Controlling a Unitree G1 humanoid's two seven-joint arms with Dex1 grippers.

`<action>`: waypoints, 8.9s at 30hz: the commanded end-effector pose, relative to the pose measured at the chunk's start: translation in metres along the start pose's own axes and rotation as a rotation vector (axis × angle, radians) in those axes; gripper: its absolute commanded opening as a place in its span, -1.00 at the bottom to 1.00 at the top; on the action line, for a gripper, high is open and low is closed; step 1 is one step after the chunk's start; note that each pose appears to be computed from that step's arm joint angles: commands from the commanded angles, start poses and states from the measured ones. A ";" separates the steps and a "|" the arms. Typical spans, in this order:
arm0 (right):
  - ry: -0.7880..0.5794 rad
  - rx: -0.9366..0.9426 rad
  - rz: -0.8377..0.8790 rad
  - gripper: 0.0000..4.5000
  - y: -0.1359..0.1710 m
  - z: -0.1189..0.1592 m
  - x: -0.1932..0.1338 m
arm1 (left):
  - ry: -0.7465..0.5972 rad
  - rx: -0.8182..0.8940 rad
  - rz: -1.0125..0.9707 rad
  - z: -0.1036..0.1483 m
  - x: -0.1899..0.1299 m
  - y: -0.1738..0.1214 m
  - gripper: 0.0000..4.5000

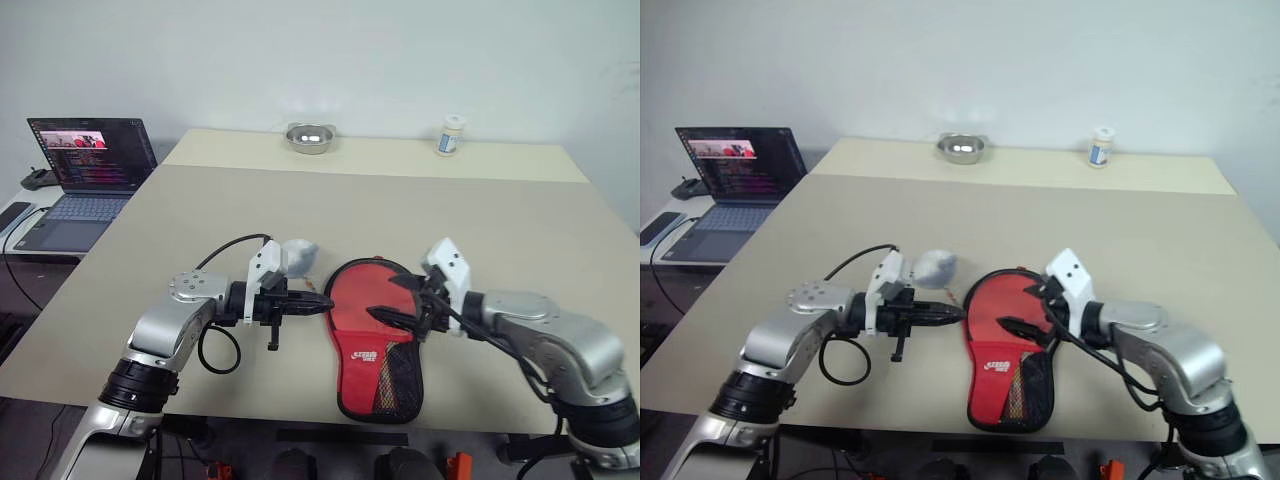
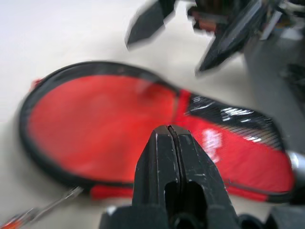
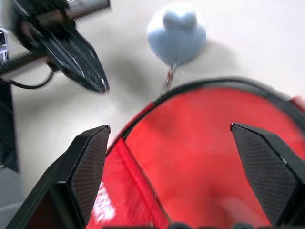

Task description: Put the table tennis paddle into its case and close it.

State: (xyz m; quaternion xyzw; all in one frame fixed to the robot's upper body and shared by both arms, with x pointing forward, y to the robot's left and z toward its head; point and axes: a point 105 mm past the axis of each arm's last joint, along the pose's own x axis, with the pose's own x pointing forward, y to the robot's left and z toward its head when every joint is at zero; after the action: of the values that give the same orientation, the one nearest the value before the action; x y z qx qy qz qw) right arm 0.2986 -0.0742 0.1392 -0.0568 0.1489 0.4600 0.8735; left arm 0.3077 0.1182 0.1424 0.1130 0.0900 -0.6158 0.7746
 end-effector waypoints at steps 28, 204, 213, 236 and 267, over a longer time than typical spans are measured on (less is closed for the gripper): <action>0.012 -0.031 -0.006 1.00 -0.003 -0.037 0.047 | 0.057 0.053 0.472 0.000 -0.034 0.096 0.98; 0.068 0.038 -0.610 -0.71 -0.170 0.000 -0.053 | 0.091 0.105 -0.194 -0.059 0.137 -0.002 1.00; 0.226 -0.038 -0.627 -0.92 -0.148 -0.020 -0.107 | 0.115 0.065 -0.208 -0.069 0.139 -0.005 1.00; 0.600 -0.118 -0.032 -0.92 0.041 -0.082 -0.134 | 0.137 0.042 -0.181 -0.077 0.149 -0.009 1.00; 0.420 -0.052 -0.038 0.24 0.011 -0.029 -0.141 | 0.053 0.085 -0.087 -0.057 0.157 0.001 1.00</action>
State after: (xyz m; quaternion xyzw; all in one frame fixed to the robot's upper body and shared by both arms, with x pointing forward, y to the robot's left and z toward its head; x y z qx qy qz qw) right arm 0.2050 -0.1831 0.1448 -0.1837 0.3252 0.4259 0.8241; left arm 0.3496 -0.0195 0.0672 0.1600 0.0495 -0.6568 0.7353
